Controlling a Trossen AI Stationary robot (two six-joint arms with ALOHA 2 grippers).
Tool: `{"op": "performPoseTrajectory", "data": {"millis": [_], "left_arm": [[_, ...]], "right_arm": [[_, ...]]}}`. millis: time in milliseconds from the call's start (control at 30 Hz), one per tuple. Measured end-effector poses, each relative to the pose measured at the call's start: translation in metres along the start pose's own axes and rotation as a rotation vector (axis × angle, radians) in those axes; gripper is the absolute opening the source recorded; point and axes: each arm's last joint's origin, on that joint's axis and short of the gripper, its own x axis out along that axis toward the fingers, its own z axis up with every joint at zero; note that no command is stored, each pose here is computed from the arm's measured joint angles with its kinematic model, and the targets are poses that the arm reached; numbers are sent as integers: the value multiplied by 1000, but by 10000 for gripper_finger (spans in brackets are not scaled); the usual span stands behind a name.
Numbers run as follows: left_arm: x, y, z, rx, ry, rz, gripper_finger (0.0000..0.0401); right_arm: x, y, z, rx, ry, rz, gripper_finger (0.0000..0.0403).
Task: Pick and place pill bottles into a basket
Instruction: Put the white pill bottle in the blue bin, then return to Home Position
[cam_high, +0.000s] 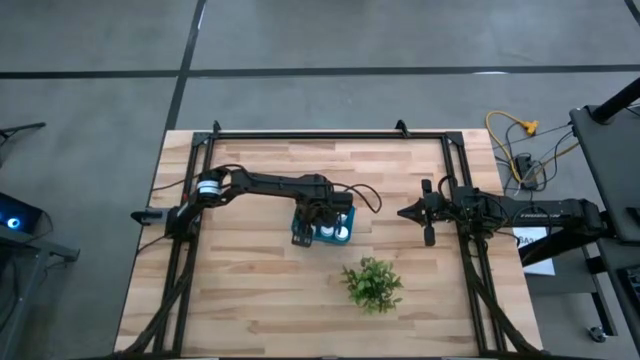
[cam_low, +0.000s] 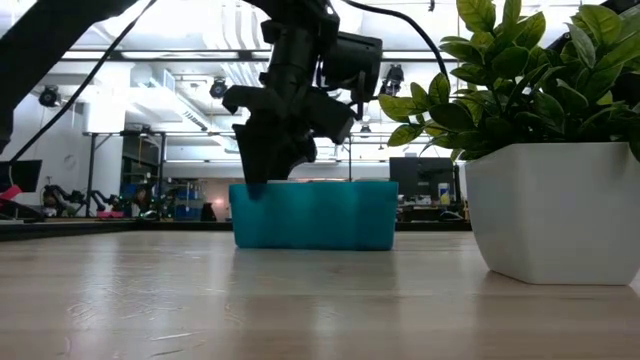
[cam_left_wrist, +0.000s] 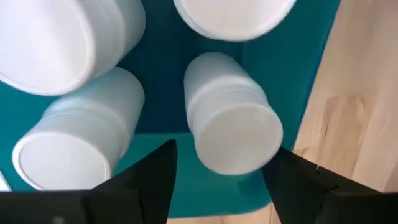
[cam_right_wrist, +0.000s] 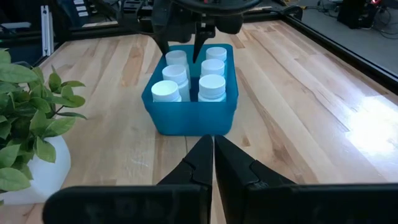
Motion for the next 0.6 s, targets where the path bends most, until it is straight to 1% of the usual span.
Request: {"op": "performPoseTrajectory", "data": {"millis": [133, 333, 500, 600], "left_arm": [[-6, -1, -5, -6, 14, -3, 211], [-25, -4, -14, -26, -23, 9, 212], [-51, -8, -27, -48, -97, 36, 212], [-75, -11, -40, -57, -159, 99, 212]], "right_arm": [[0, 0, 0, 0, 0, 0, 8], [0, 0, 0, -4, 0, 1, 8], [0, 0, 0, -5, -1, 1, 8], [0, 0, 0, -12, 0, 1, 8]]}}
